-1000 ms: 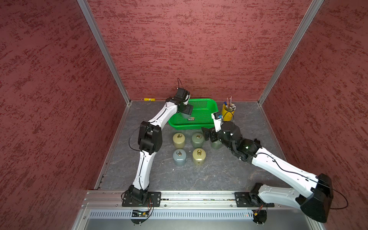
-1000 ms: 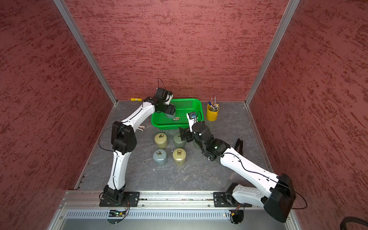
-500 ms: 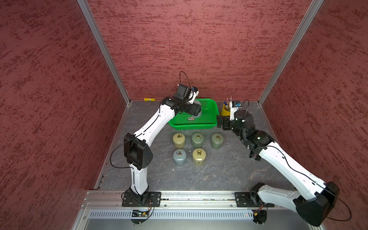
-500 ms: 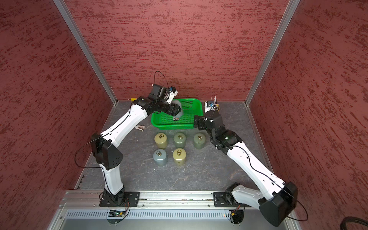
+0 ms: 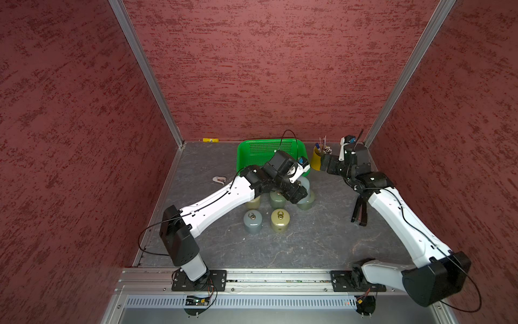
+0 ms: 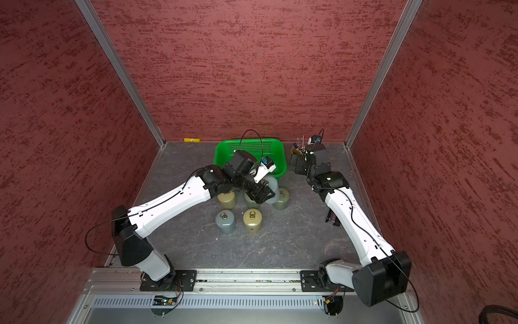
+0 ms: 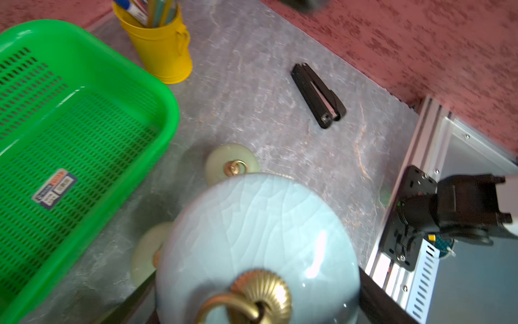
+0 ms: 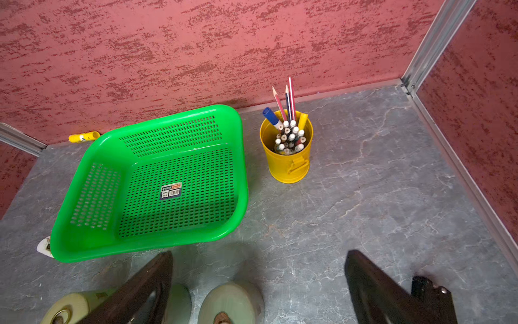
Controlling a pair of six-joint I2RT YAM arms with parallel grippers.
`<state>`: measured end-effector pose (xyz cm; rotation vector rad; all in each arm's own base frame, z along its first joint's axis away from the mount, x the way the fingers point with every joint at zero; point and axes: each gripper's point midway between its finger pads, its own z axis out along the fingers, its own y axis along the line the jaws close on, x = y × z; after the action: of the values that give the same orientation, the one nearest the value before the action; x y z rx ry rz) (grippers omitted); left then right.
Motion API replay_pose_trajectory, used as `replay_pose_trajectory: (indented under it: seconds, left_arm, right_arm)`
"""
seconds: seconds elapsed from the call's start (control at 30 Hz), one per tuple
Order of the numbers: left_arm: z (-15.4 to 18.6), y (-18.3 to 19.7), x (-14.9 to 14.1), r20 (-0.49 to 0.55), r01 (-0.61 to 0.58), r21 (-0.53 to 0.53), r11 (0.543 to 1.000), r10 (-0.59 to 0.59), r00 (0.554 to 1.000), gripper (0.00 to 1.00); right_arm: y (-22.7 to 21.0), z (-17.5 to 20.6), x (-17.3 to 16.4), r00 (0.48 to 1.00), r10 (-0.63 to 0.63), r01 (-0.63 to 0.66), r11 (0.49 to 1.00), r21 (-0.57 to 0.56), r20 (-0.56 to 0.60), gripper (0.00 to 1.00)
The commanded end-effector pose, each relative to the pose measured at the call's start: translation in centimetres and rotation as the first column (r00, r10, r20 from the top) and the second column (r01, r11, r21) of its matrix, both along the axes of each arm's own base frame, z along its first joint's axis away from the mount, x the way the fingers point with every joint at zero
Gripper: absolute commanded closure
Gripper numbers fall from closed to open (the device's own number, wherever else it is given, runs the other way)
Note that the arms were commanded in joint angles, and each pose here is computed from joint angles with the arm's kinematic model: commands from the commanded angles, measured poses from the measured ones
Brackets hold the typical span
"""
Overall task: Take the tea canister out of the basket
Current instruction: Place the tea canister at the center of the board.
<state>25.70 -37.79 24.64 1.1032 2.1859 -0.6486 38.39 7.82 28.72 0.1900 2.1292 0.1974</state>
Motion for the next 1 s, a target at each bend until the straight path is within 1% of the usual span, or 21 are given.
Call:
replay_pose_trajectory:
  seconds: [0.0, 0.1, 0.27, 0.37, 0.43, 0.63, 0.97]
  left_arm:
    - [2.1, -2.3, -0.5, 0.087, -0.004, -0.117, 0.993, 0.014, 0.996, 0.5]
    - [-0.6, -3.8, -2.0, 0.1, 0.002, -0.081, 0.997, 0.007, 0.995, 0.5]
    - [-4.5, -6.0, -3.2, 0.114, -0.007, -0.034, 0.999, 0.011, 0.993, 0.5]
    - [-6.6, -6.9, -3.1, 0.127, -0.02, 0.004, 1.0, 0.019, 0.992, 0.5]
    - [-7.7, -7.4, -3.1, 0.116, -0.023, 0.004, 1.0, 0.023, 0.993, 0.5]
    - [-9.9, -8.8, -3.3, 0.101, -0.034, 0.004, 0.999, 0.033, 0.994, 0.5]
    - [-12.6, -8.8, -2.5, 0.109, -0.081, 0.075, 0.994, 0.073, 0.991, 0.48]
  right_arm:
    - [-0.1, 0.6, 0.3, 1.0, 0.006, -0.007, 0.999, 0.047, 0.014, 0.01]
    - [0.0, 0.2, 0.6, 1.0, 0.01, -0.011, 0.998, 0.062, 0.008, 0.01]
    - [0.3, -0.6, 0.8, 1.0, 0.019, -0.018, 0.997, 0.072, -0.006, 0.01]
    - [0.1, -0.9, 0.8, 1.0, 0.015, -0.014, 0.998, 0.068, -0.01, 0.01]
    - [0.0, -1.1, 0.7, 1.0, 0.012, -0.011, 0.998, 0.065, -0.012, 0.01]
    - [-0.2, -2.0, 0.8, 1.0, 0.008, -0.006, 0.998, 0.062, -0.026, 0.01]
    - [-0.1, -2.8, 1.1, 0.999, 0.01, -0.008, 0.997, 0.072, -0.032, 0.01]
